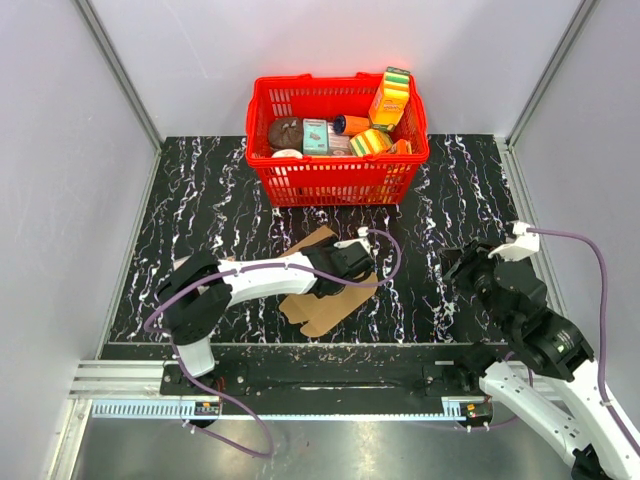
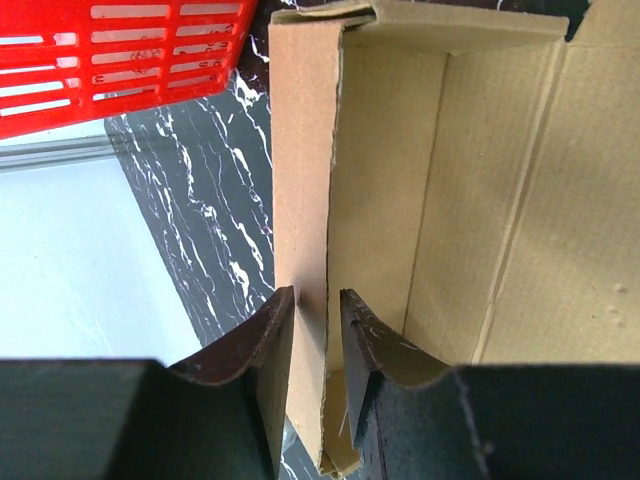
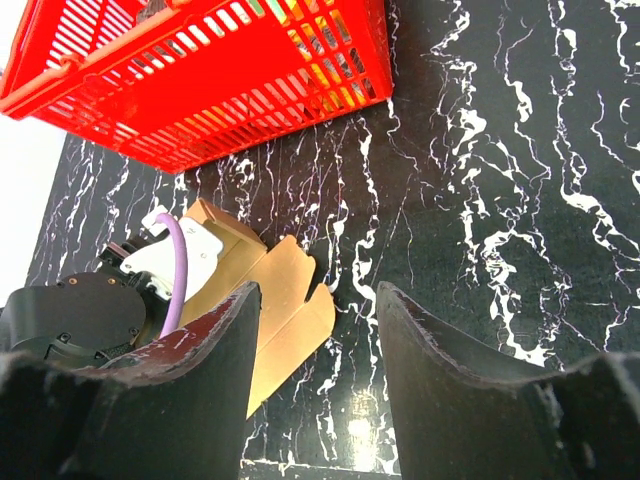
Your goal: Fold the paper box
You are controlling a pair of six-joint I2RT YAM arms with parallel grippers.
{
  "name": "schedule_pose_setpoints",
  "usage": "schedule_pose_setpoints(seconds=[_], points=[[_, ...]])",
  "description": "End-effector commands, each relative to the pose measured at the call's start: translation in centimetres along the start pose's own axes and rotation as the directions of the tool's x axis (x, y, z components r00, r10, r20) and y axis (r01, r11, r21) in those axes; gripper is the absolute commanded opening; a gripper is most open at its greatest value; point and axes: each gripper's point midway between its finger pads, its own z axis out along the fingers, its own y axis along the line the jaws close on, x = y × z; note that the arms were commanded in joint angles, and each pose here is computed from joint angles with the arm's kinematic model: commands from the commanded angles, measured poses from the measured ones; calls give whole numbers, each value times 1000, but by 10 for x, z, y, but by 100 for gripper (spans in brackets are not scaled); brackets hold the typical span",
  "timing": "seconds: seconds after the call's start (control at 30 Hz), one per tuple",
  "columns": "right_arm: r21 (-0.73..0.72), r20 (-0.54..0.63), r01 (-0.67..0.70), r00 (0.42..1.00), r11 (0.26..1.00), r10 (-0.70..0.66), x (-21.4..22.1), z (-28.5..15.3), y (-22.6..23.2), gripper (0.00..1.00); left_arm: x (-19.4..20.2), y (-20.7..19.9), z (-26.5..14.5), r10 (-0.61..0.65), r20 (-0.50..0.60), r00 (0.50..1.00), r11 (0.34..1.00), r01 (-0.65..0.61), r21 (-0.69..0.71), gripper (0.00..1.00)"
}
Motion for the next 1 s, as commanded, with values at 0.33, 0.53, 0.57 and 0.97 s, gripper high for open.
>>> schedule_pose_setpoints(seconds=[0.33,0.53,0.57,0.97], points=[[-50,30,-24,999,998,26,-11,-7,10,57,3,12,14,16,-16,1000,995,-17,-96,20],[-54,48,-9,999,999,12,-17,-9,10,58,-3,19,11,4,0,1000,995,-4,-97,15],[-51,54,5,999,999,-2,-18,-9,10,59,-4,20,10,0,4,1000,996,0,-94,14],[-52,115,63,992,997,-57,-47,-17,16,64,-31,36,-24,-155,111,982,983,142,117,0]])
